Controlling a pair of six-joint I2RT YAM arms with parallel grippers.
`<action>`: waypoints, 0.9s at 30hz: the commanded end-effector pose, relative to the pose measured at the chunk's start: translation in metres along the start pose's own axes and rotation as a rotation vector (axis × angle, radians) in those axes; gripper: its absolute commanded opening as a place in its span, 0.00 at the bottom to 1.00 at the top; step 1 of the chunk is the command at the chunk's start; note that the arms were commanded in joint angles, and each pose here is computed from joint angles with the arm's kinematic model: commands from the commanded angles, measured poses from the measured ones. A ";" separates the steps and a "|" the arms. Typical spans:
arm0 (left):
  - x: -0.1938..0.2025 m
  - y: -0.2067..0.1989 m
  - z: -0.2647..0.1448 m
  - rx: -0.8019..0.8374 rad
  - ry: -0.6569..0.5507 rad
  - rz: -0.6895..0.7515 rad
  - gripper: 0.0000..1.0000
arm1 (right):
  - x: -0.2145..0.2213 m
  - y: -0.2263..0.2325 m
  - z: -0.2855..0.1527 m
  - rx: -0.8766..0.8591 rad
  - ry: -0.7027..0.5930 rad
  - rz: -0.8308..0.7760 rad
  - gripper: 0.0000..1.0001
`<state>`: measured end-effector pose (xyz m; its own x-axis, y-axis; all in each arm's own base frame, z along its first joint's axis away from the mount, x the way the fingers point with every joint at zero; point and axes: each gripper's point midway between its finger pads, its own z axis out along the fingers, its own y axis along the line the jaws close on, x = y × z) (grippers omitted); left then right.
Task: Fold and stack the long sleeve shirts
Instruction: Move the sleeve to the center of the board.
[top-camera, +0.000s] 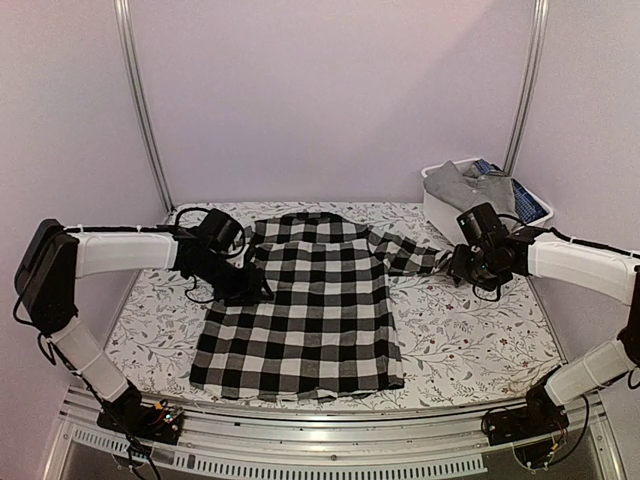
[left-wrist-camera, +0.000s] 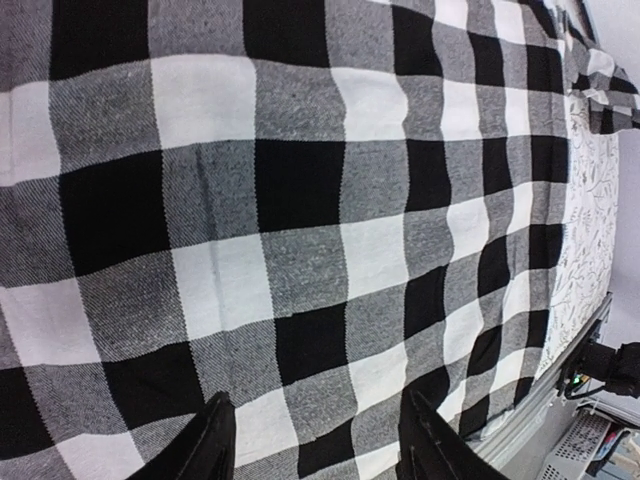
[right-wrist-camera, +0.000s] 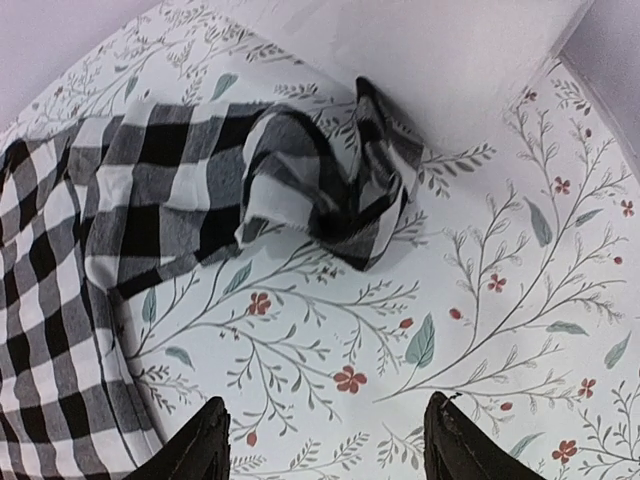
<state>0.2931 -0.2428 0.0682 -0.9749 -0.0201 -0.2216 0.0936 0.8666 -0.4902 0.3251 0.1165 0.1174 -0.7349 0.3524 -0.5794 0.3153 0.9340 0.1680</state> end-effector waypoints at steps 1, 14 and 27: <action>-0.016 -0.027 -0.020 0.045 -0.071 0.072 0.55 | -0.056 -0.018 -0.002 0.031 -0.195 0.113 0.66; -0.023 -0.039 -0.026 0.049 -0.096 0.085 0.55 | -0.084 -0.032 0.062 -0.068 -0.149 0.263 0.63; -0.029 -0.049 -0.034 0.065 -0.125 0.087 0.55 | -0.055 -0.027 0.115 -0.092 -0.038 0.298 0.47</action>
<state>0.3058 -0.2610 0.1015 -0.9501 -0.0018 -0.3119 0.1631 0.8494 -0.5019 0.4392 0.0554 0.1005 -0.4966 0.5936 -0.6333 0.4314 0.8019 0.4133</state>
